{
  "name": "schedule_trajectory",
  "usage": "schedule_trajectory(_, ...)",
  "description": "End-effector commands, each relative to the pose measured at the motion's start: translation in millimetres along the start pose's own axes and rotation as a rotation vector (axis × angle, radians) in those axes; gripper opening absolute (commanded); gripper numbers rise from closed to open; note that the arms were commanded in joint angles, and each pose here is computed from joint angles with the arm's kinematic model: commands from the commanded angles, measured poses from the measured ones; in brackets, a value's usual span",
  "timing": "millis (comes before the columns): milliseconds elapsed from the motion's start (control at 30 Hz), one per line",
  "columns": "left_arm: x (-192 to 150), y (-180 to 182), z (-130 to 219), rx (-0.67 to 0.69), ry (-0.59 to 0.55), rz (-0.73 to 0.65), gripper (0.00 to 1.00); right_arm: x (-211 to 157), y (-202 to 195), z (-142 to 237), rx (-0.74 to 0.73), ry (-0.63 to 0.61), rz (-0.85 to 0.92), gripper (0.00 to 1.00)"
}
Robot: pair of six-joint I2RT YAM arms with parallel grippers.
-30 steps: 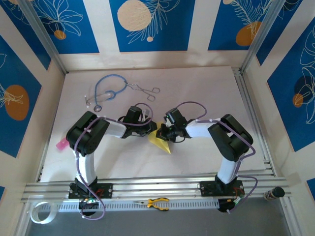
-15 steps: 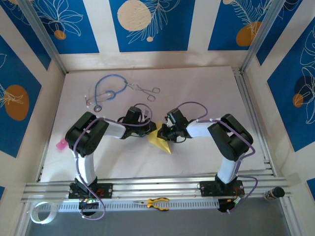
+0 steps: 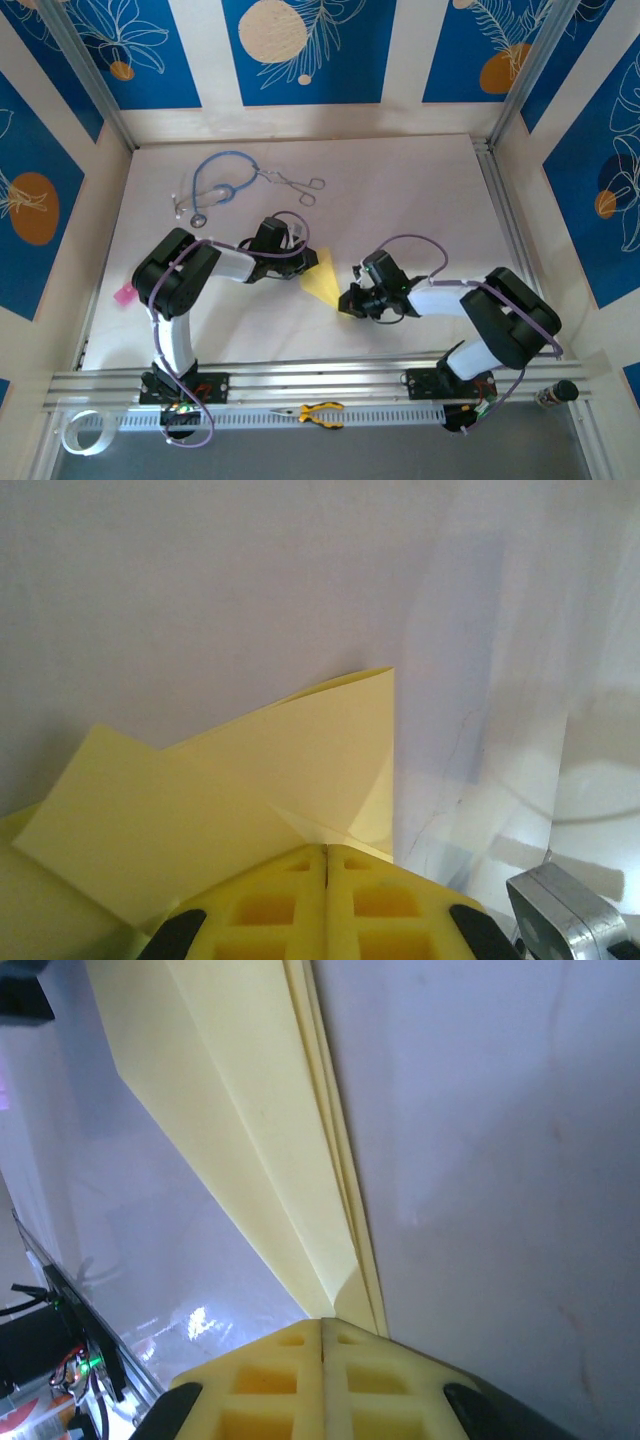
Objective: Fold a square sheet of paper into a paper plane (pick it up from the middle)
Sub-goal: Fourth fold the wing at the center of the table.
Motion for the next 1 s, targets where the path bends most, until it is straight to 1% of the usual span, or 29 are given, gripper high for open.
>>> schedule_trajectory(0,-6.6,54.9,-0.3,0.189,-0.007,0.09,0.05,-40.8,-25.7,0.6,-0.072,0.129,-0.056,0.01)
schedule_trajectory(233,-6.7,53.3,-0.6,0.176,-0.011,0.102,0.05,-41.7,-25.1,8.7,-0.069,0.123,-0.038,0.02)
schedule_trajectory(433,-7.6,52.6,1.7,0.174,-0.01,0.099,0.05,-16.7,-8.1,30.7,-0.004,0.037,-0.027,0.03)
schedule_trajectory(533,-8.0,50.8,3.1,0.167,-0.013,0.103,0.05,-5.9,-5.4,36.2,0.022,0.005,-0.034,0.07)
schedule_trajectory(733,-8.3,49.2,4.8,0.167,-0.017,0.144,0.04,6.3,11.4,35.3,0.148,0.077,-0.058,0.19)
schedule_trajectory(867,-7.8,49.2,6.2,0.182,-0.021,0.154,0.04,4.7,14.7,35.4,0.166,0.09,-0.068,0.28)
schedule_trajectory(967,-8.0,48.0,6.2,0.183,-0.019,0.164,0.04,-1.9,10.1,31.8,0.155,0.128,-0.088,0.3)
Point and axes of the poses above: each hand's point on the last joint's axis, 136 mm out from that joint toward the fingers, its own z axis back along the fingers, its own y axis along the line the jaws close on, x = y × z, the point moved 2 cm from there along z, back along the fingers, and after that the axes turned 14 degrees about z, right-handed, at the moved point
